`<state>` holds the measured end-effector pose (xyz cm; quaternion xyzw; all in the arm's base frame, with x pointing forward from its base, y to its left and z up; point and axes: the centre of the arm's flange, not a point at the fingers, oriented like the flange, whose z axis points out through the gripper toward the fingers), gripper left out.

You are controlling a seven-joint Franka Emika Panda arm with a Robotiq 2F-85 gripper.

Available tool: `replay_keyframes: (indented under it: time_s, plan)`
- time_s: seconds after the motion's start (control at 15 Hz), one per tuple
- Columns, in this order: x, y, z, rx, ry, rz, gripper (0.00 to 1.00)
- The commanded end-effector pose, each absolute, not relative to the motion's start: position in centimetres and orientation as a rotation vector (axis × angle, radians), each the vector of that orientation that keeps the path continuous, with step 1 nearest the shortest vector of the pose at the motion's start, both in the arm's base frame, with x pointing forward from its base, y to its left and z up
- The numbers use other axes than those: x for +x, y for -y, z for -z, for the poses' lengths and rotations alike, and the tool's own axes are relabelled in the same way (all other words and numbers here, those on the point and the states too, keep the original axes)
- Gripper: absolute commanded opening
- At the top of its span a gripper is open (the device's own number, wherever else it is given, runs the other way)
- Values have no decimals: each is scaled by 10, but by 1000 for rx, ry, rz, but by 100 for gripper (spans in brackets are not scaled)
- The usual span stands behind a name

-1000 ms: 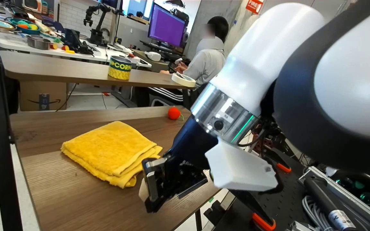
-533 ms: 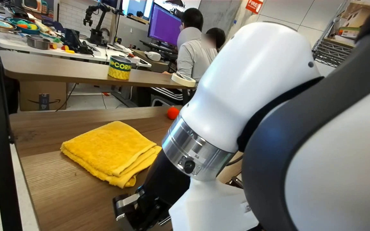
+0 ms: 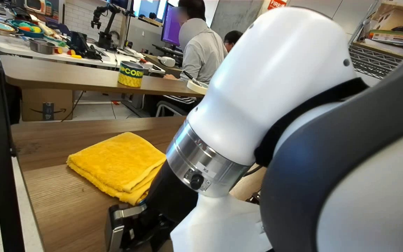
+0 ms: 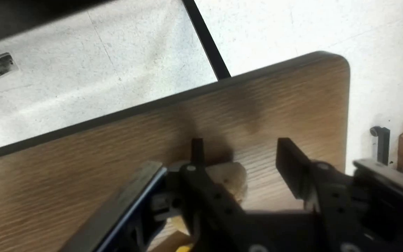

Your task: Wipe the table with the cloth move the stone and the red object on opposite sides of the table

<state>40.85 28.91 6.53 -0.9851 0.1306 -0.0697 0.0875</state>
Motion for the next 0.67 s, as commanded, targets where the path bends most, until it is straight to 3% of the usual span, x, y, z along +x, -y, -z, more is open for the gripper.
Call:
replay_keyframes:
  time_s: [0.0, 0.13, 0.33, 0.6]
  plan:
    - [418, -272, -120, -2857, -397, 277, 88]
    - [434, -263, -150, -2782, -448, 364, 99]
    - [473, -243, -206, -2667, -586, 441, 100]
    - [541, -207, -218, -2656, -812, 535, 100]
